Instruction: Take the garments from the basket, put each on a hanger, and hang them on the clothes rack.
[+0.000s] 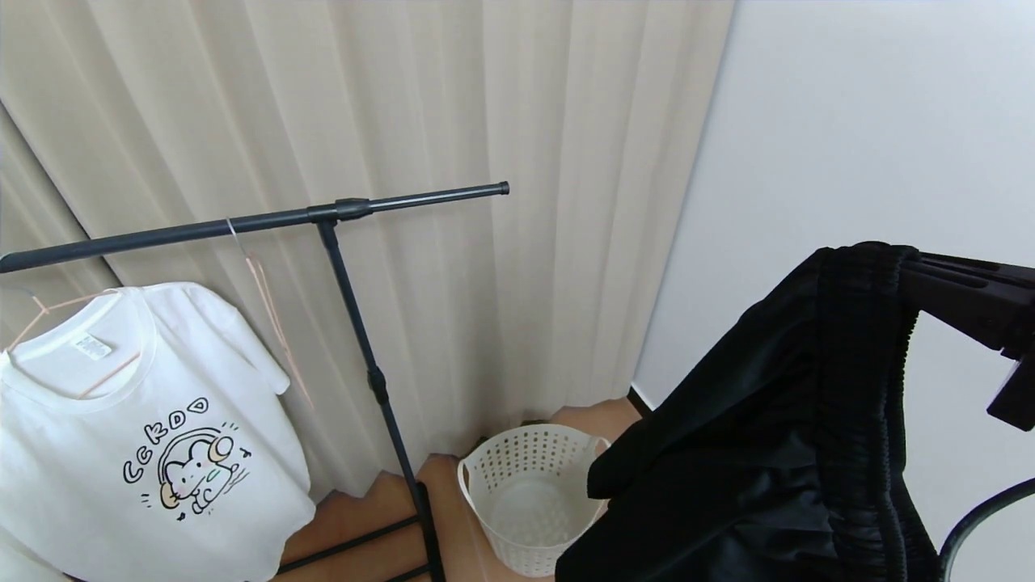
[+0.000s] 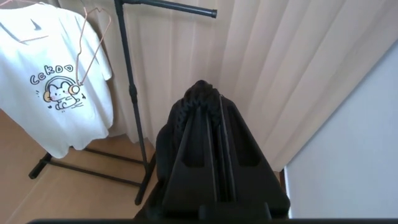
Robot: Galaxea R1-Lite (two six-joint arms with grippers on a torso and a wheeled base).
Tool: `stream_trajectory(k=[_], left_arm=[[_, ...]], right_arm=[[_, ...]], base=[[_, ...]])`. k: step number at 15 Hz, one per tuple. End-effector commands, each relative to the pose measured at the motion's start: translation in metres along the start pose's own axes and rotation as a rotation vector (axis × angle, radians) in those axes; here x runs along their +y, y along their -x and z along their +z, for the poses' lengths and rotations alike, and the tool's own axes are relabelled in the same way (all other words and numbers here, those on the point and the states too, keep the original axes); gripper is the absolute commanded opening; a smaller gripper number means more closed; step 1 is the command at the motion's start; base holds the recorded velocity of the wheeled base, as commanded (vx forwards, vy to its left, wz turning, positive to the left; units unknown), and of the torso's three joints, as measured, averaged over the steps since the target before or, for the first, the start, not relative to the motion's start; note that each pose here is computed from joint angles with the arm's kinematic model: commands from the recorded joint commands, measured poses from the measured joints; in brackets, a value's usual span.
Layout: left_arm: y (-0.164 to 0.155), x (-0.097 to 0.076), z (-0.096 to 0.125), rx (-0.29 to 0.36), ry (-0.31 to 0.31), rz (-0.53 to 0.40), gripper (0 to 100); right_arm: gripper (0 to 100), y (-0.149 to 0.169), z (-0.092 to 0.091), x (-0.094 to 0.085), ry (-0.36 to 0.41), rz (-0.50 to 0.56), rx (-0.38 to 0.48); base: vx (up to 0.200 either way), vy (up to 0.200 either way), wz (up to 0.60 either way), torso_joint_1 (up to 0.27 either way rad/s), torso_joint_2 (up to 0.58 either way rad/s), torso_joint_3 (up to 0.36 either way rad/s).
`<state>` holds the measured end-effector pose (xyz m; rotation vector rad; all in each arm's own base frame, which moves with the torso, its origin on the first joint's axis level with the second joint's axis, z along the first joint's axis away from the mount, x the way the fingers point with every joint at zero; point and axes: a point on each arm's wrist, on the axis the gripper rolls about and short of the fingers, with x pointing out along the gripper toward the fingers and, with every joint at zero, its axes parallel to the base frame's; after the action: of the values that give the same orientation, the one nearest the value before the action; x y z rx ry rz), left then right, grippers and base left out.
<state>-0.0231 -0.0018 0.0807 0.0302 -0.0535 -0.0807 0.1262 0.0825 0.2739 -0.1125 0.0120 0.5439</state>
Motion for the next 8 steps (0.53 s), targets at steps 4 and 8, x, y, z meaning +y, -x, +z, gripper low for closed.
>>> stream_trajectory(k=[4, 8], left_arm=[[-0.0001, 0.0001, 0.0001, 0.000, 0.000, 0.002, 100], [-0.0001, 0.0000, 0.0001, 0.000, 0.000, 0.000, 100]], right_arm=[[0, -0.0039, -0.0045, -0.0002, 0.003, -0.005, -0.013], [0, -0.0035, -0.0041, -0.0002, 0.003, -0.006, -0.016]], base=[[0.000, 0.000, 0.60, 0.006, 0.00, 0.002], [0.000, 0.000, 0.60, 0.011, 0.00, -0.002]])
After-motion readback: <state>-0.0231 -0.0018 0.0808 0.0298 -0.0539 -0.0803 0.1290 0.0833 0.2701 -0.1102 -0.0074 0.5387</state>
